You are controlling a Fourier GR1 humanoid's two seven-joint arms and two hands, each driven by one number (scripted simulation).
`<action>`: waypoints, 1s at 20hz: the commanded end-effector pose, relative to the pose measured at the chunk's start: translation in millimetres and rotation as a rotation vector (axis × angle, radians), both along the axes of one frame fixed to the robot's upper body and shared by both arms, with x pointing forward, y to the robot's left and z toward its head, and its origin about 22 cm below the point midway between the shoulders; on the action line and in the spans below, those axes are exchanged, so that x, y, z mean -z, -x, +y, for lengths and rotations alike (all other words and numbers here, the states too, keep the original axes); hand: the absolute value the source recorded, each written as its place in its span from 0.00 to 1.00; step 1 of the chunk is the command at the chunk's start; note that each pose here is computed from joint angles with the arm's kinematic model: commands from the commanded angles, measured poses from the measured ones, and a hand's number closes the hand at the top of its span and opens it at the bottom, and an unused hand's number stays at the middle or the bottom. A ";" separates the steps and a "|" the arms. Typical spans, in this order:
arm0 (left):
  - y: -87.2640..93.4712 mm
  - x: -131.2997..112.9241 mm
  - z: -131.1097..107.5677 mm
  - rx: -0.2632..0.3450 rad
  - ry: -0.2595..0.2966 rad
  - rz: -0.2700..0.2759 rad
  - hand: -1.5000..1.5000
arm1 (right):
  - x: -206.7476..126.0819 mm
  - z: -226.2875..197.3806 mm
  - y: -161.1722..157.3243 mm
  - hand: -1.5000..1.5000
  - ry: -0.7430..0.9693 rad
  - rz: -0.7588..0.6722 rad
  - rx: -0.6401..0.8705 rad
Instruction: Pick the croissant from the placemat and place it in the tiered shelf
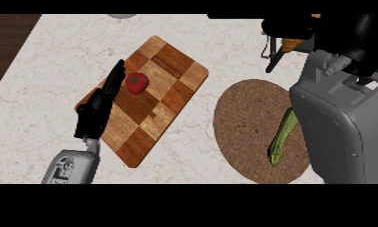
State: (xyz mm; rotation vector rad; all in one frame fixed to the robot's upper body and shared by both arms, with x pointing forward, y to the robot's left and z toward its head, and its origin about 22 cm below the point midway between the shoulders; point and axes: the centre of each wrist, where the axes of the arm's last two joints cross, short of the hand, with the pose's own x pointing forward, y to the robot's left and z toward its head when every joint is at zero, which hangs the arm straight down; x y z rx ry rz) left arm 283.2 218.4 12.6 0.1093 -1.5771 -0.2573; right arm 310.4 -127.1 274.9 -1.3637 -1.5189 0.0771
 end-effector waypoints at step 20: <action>-8.5 -2.5 22.5 0.002 0.012 -0.006 0.50 | -27.5 -84.1 -76.0 1.00 0.179 0.001 0.203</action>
